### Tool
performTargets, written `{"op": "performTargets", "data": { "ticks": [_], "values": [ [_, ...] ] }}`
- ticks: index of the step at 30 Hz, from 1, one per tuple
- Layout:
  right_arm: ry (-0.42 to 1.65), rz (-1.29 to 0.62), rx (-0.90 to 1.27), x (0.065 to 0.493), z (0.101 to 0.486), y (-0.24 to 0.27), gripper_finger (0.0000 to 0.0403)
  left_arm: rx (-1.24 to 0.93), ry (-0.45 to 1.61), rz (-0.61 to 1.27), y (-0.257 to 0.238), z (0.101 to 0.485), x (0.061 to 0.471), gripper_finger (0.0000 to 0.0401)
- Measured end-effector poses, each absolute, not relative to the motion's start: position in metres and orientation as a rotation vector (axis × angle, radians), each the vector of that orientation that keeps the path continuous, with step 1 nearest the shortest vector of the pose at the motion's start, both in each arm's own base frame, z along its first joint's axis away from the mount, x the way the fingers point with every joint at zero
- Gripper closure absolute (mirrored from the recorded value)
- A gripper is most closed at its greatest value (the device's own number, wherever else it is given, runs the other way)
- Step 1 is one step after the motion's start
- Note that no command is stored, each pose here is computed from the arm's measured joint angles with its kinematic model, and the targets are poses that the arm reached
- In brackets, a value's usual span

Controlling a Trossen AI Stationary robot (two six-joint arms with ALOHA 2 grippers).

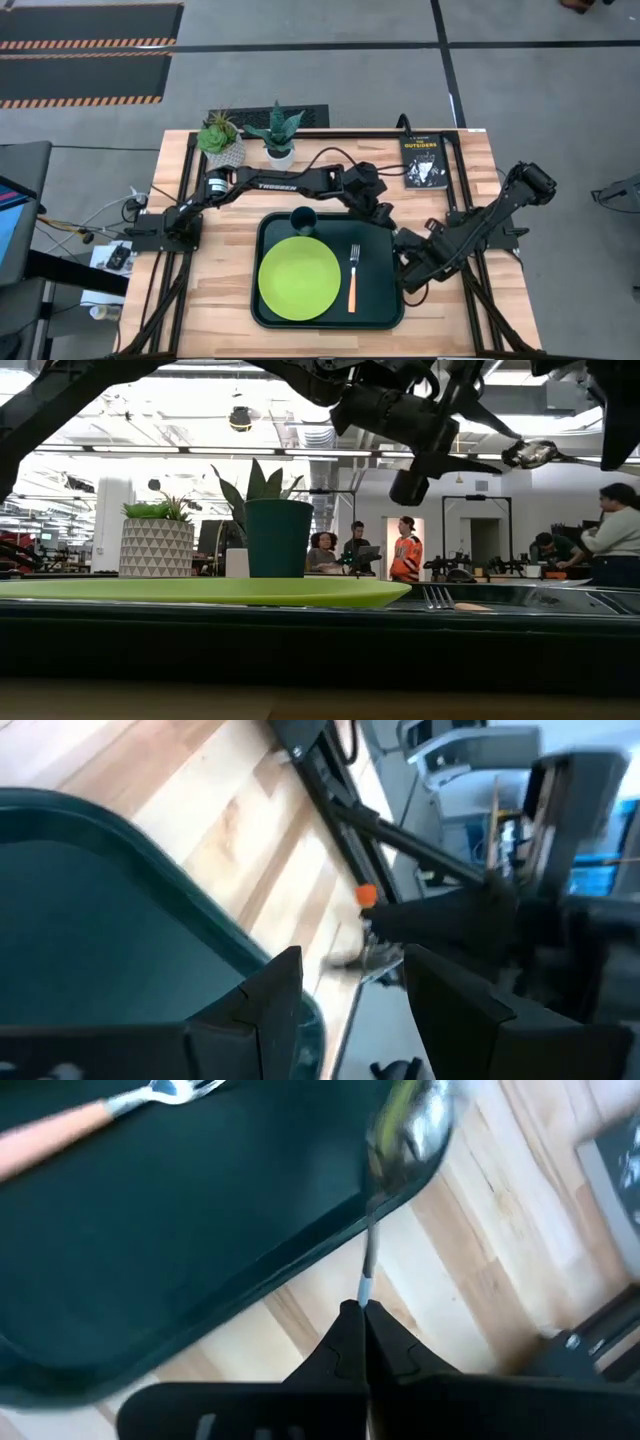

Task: Pick and place plate/cup/fork/spoon on tray
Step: Put the orange spoon on the black serving tray to the right of the orange fork

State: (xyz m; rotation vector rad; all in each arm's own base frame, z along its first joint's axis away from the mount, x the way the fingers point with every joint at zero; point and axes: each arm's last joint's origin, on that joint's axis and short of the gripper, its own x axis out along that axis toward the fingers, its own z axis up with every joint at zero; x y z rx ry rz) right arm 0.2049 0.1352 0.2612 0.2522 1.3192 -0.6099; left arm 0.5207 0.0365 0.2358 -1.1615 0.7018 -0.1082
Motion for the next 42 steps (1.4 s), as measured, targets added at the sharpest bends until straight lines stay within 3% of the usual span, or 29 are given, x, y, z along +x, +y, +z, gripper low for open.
{"op": "performTargets", "data": {
  "ticks": [8,21,42],
  "values": [
    [1.362,-0.549,0.064,0.2,0.262,0.132,0.0401,-1.185,0.685,-0.136,0.036,0.239,0.522,0.0239],
    [1.354,-0.639,0.027,0.197,0.264,0.125,0.0401,-1.196,0.689,-0.127,0.036,0.238,0.522,0.0239],
    [1.359,-0.601,-0.016,0.198,0.264,0.125,0.0401,-1.208,0.667,-0.096,0.036,0.239,0.523,0.0239]
  ]
}}
